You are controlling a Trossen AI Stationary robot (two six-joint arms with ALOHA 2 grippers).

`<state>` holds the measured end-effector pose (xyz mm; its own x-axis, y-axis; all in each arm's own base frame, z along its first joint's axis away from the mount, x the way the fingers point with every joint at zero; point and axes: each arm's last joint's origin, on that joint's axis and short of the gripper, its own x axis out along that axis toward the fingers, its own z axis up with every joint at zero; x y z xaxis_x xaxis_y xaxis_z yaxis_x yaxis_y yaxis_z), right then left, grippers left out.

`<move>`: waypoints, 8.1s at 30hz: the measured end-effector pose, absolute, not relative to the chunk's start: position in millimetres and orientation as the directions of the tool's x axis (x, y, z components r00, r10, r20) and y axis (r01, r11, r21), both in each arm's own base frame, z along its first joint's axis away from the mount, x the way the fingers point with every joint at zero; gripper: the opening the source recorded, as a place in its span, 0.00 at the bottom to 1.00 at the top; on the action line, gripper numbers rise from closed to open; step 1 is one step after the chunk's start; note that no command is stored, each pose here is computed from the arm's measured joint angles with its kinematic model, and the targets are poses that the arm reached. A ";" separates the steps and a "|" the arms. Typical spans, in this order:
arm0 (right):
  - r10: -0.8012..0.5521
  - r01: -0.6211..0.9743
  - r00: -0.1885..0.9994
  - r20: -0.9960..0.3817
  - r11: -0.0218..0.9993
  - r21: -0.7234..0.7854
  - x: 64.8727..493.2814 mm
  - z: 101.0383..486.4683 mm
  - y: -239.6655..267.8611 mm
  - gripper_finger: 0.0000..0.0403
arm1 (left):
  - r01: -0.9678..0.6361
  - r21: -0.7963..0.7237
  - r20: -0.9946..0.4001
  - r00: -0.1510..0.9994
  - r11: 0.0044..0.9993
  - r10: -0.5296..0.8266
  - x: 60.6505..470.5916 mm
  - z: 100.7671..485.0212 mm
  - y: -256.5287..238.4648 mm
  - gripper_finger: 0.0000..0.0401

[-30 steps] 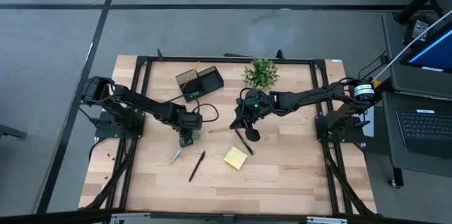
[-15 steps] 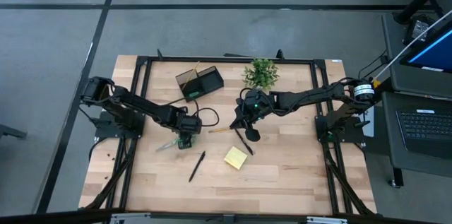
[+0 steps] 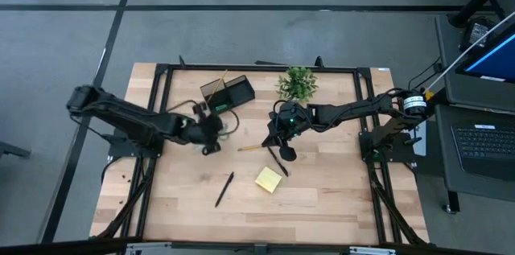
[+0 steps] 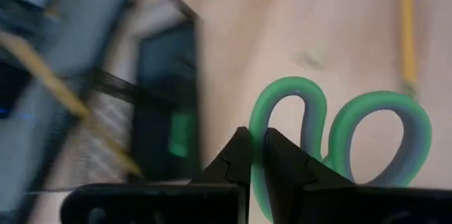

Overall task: Pick and place office supplies into organizer
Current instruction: Put the scissor into the desk organizer, then put the pencil into the desk organizer

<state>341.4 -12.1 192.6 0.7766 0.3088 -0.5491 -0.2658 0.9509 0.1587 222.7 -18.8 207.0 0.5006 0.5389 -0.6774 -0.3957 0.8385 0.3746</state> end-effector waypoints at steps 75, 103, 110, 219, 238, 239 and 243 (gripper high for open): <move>0.282 -0.326 0.868 -0.408 0.944 -0.041 349.6 207.1 -21.3 0.06 | -0.979 0.077 0.156 0.197 0.187 0.968 172.7 248.0 95.6 0.03; 0.260 -0.303 0.876 -0.406 0.952 -0.045 349.0 207.3 -30.2 0.06 | -0.911 0.289 0.038 0.318 0.294 0.947 202.1 191.3 106.3 0.03; 0.260 -0.303 0.876 -0.406 0.952 -0.045 349.0 207.3 -30.3 0.06 | -0.880 0.352 -0.008 0.337 0.318 0.941 207.9 176.5 108.3 0.05; 0.117 -0.115 0.362 -0.925 0.990 0.080 443.3 149.5 -11.7 0.39 | -0.546 0.150 -0.153 0.811 0.824 0.565 165.2 180.9 -88.3 0.33; 0.089 -0.114 0.346 -0.934 0.992 0.052 452.5 158.0 -12.6 0.39 | -0.552 0.148 -0.153 0.807 0.821 0.570 165.7 180.9 -87.4 0.33; 0.085 -0.122 0.341 -0.936 0.991 0.046 453.6 153.5 -12.9 0.39 | -0.552 0.148 -0.153 0.807 0.821 0.570 165.7 180.9 -87.4 0.33; 0.084 -0.128 0.290 -0.953 0.991 0.049 453.1 138.2 -12.6 0.39 | -0.551 0.148 -0.153 0.807 0.821 0.570 165.7 180.8 -87.4 0.33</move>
